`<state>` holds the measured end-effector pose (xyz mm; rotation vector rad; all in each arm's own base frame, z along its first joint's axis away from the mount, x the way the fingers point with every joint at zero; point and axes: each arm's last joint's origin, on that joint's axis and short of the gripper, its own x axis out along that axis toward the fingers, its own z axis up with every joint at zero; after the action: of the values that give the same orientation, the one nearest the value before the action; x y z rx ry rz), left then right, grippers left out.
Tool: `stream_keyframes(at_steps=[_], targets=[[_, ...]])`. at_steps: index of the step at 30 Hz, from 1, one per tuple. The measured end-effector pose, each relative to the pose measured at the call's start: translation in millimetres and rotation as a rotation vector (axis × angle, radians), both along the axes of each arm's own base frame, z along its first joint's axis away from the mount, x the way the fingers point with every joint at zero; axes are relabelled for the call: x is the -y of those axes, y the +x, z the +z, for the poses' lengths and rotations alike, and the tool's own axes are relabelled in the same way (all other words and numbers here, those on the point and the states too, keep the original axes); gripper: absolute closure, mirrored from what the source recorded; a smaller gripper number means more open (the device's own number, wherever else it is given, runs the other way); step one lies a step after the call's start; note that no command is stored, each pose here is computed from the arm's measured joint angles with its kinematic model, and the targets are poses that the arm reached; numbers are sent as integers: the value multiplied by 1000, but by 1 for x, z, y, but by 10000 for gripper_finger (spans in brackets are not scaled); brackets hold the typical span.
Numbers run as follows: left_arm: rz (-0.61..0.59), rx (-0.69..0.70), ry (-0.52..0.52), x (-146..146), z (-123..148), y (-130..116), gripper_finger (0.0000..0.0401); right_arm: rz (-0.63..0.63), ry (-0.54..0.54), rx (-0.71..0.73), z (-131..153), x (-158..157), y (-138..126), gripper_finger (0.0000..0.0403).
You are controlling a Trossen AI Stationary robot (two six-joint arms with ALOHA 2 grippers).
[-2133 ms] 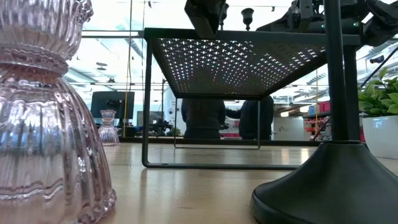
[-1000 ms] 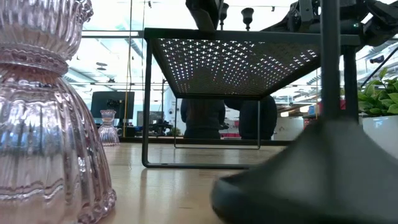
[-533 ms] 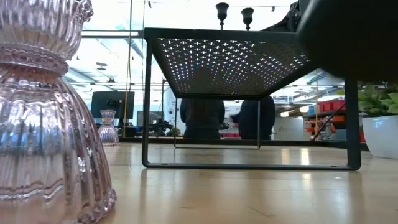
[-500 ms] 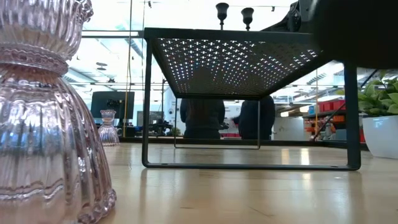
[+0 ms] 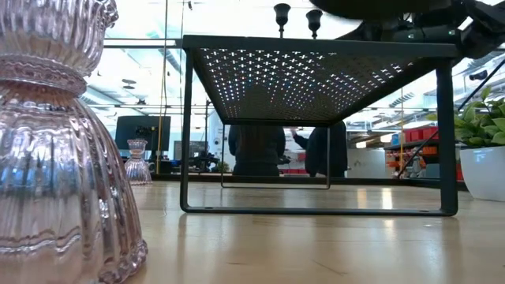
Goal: Pick & Place candle stick holders
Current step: Align the black candle holder with the other black candle holder on the shelf
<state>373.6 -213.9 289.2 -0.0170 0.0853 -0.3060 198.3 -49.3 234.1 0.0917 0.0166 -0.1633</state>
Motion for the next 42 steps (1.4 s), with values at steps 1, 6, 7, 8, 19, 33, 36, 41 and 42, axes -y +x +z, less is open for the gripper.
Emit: stream_keyframes(at_steps=[1,6,7,8,19,33,36,41,42], targets=[[5,3,12,-2,7,-4,391,0,-2,0,0,0,0,146],[65,9,98,-17,35,-21,391,0,-3,0,0,0,0,146],[88,8,116,-21,41,-25,391,0,-3,0,0,0,0,146],[111,4,140,-24,45,-29,391,0,-3,0,0,0,0,146],[339,-102,319,-66,68,-54,391,0,-5,1,0,0,0,146],[549,-219,394,-131,84,-68,391,0,-7,1,0,0,0,146],[597,-241,398,-142,89,-78,391,0,-13,0,0,0,0,146],[652,-186,328,-162,86,-106,391,0,-17,-1,0,0,0,146],[657,-166,314,-165,82,-112,391,0,-17,-1,0,0,0,146]])
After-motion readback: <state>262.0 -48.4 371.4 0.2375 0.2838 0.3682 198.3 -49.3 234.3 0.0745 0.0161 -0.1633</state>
